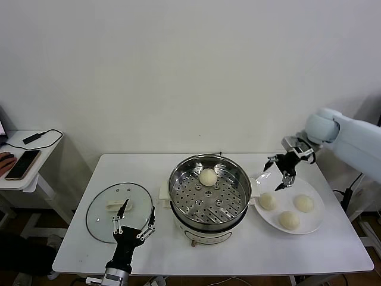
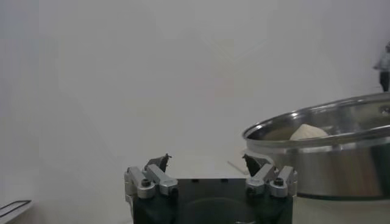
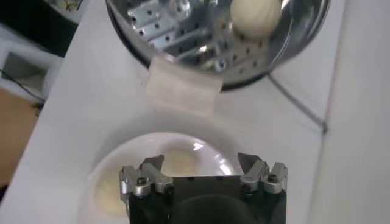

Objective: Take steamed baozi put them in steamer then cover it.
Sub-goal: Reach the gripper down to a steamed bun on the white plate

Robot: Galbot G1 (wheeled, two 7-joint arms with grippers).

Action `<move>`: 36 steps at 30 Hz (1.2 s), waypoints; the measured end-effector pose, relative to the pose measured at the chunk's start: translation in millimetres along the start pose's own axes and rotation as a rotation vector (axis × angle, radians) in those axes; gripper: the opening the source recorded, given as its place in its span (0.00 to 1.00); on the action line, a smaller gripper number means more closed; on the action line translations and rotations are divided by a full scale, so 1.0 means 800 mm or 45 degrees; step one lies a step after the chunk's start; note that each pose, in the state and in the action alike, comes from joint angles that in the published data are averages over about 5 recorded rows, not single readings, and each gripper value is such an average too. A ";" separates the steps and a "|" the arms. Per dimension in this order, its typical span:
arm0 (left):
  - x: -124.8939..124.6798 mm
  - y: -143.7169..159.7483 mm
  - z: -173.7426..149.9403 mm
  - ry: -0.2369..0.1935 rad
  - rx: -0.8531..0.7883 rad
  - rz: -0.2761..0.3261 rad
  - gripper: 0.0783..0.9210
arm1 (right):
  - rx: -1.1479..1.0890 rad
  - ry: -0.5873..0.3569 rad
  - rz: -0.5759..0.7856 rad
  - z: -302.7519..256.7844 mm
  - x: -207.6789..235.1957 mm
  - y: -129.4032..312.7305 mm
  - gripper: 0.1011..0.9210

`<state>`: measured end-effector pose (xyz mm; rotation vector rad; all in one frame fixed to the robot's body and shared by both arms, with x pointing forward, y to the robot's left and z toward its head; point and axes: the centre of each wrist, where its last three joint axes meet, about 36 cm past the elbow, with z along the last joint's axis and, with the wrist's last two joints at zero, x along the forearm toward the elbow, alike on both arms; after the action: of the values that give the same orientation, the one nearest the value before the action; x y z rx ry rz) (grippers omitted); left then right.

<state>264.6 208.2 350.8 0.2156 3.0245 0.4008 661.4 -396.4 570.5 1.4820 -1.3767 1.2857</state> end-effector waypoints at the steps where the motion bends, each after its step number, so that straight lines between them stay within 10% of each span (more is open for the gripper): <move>1: 0.000 0.000 0.000 0.000 0.000 -0.001 0.88 | -0.018 0.001 -0.001 0.004 -0.007 0.001 0.88; 36: 0.001 -0.003 0.006 0.008 0.004 -0.008 0.88 | -0.206 0.029 -0.003 0.047 -0.132 0.012 0.80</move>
<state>264.4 207.2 345.8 0.2051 3.0311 0.3970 666.2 -406.9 458.5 1.3552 -1.4287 1.1575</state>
